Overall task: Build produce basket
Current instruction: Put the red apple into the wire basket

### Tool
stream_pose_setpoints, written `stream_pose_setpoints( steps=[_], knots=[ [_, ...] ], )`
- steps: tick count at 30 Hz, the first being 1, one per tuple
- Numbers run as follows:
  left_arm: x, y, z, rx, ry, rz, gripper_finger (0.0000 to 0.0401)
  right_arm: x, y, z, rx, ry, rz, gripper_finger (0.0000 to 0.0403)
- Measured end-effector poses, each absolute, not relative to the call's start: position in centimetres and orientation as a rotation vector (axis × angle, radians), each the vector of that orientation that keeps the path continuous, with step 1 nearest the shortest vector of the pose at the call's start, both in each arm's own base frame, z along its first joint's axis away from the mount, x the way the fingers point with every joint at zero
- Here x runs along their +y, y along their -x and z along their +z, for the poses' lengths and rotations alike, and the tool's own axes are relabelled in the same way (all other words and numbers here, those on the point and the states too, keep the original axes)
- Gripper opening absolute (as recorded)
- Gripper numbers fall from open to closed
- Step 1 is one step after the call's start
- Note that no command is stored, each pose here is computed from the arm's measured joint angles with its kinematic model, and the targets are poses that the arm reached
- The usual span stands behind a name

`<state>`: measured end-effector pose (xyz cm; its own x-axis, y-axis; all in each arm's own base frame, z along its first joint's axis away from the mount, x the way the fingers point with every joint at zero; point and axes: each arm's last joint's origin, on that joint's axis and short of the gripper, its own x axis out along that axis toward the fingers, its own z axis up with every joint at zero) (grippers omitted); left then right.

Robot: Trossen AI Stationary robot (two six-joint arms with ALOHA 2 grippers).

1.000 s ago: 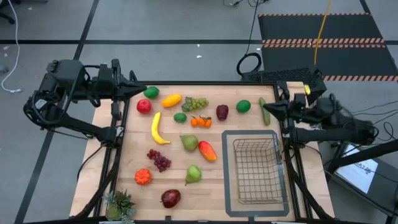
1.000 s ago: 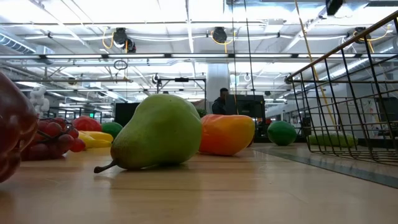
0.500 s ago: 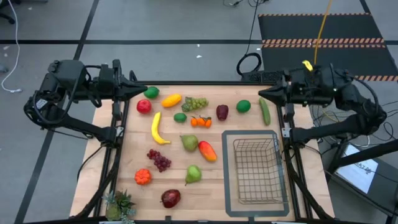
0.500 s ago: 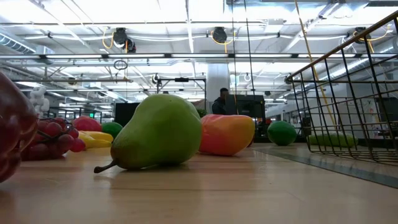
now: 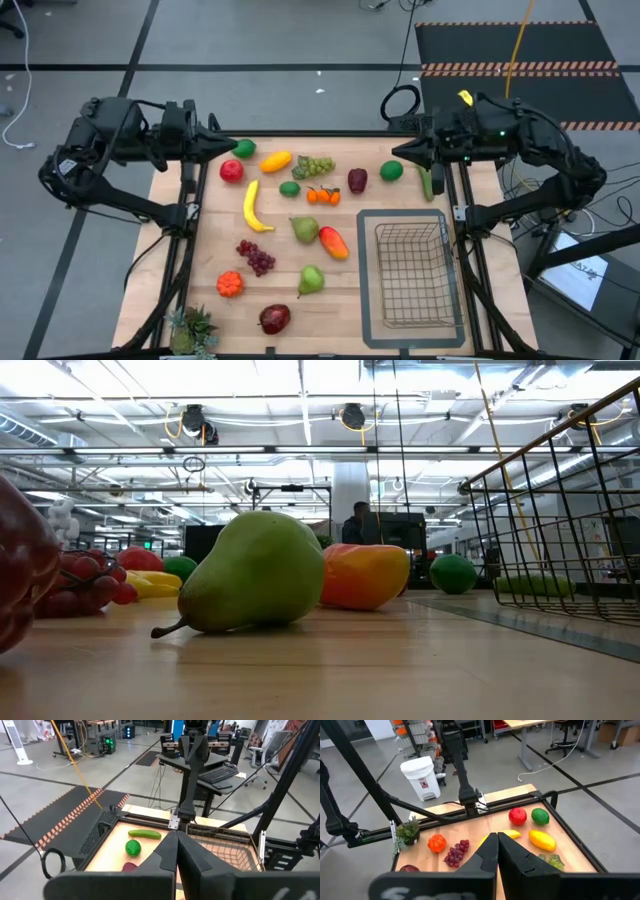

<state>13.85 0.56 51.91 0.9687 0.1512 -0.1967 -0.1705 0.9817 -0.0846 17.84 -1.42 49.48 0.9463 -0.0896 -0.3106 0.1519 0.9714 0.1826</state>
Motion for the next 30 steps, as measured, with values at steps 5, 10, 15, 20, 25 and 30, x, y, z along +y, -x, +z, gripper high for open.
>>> stream_pose_setpoints(
  steps=[5, 10, 15, 20, 25, 30],
  knots=[
    [0.6, -14.4, 51.7, 0.205, 0.095, 0.174, 0.0005, -1.4, -17.8, 49.6, 0.3, -0.211, -0.103, 0.0],
    [0.8, -15.6, 51.3, 0.234, 0.132, 0.233, 0.0005, -1.3, -17.5, 49.7, 0.297, -0.155, -0.095, 0.0],
    [0.9, -17.5, 50.6, 0.265, 0.193, 0.299, 0.0005, -1.3, -17.3, 49.6, 0.308, -0.102, -0.088, 0.0],
    [1.0, -19.4, 49.8, 0.303, 0.274, 0.327, 0.0005, -1.4, -17.3, 49.4, 0.324, -0.06, -0.106, 0.0],
    [1.1, -21.1, 48.5, 0.363, 0.376, 0.408, 0.0005, -1.4, -17.6, 48.9, 0.346, -0.052, -0.106, 0.0],
    [1.5, -22.6, 47.2, 0.426, 0.365, 0.509, 0.0005, -1.3, -17.4, 48.7, 0.37, -0.083, -0.059, 0.0]
  ],
)
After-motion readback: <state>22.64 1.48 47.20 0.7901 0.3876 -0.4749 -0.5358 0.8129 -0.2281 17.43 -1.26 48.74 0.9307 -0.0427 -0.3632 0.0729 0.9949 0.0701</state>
